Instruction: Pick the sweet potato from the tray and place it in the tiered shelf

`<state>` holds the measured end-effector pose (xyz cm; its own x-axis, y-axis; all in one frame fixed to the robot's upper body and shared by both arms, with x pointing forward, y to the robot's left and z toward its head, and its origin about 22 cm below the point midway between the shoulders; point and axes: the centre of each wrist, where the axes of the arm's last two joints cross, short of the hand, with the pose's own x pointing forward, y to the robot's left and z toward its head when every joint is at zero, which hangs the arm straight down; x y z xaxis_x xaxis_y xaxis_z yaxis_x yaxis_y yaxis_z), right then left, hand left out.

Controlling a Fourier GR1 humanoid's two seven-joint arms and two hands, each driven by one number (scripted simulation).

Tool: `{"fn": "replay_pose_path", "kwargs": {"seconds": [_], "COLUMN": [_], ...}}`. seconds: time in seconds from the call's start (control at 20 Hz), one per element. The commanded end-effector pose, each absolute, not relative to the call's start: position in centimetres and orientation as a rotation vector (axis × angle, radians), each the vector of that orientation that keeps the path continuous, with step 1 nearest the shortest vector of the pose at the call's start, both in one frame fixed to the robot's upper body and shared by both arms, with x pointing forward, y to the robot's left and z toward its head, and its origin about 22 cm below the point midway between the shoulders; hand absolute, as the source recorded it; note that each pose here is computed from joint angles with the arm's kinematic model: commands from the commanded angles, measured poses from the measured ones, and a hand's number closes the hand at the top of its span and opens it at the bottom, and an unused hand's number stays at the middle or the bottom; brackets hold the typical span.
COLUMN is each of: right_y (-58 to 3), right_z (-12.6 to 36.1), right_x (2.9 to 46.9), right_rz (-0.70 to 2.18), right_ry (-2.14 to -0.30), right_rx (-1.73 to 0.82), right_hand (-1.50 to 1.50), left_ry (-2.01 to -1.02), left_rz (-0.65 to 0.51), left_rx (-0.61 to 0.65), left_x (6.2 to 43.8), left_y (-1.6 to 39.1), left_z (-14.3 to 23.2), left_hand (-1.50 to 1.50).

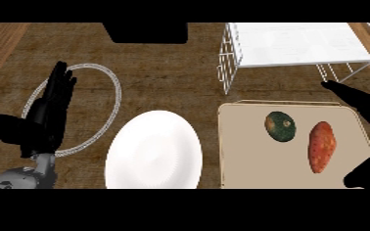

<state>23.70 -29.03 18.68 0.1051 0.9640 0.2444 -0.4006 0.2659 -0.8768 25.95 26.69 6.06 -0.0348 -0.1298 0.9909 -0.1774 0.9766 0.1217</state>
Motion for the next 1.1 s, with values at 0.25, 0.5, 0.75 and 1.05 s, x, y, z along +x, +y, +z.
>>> {"fn": "replay_pose_path", "kwargs": {"seconds": [0.25, 0.5, 0.75, 1.05], "right_y": [-28.1, -30.4, -29.2, -31.2], "right_z": [14.9, 13.0, 11.1, 8.9], "right_x": [25.1, 24.0, 24.0, 24.8], "right_rz": [1.206, 1.200, 1.205, 1.188], "right_ry": [-0.759, -0.789, -0.801, -0.789], "right_rx": [-0.899, -0.849, -0.839, -0.834], "right_hand": [-1.50, -1.50, -1.50, -1.50], "left_ry": [-1.604, -1.612, -1.613, -1.601], "left_rz": [0.028, 0.033, 0.041, 0.035], "left_rx": [0.245, 0.250, 0.247, 0.237], "left_x": [25.7, 25.8, 24.8, 25.9], "left_y": [25.8, 26.1, 26.8, 26.9], "left_z": [5.0, 4.8, 4.4, 7.4], "left_hand": [0.00, 0.00, 0.00, 0.00]}}
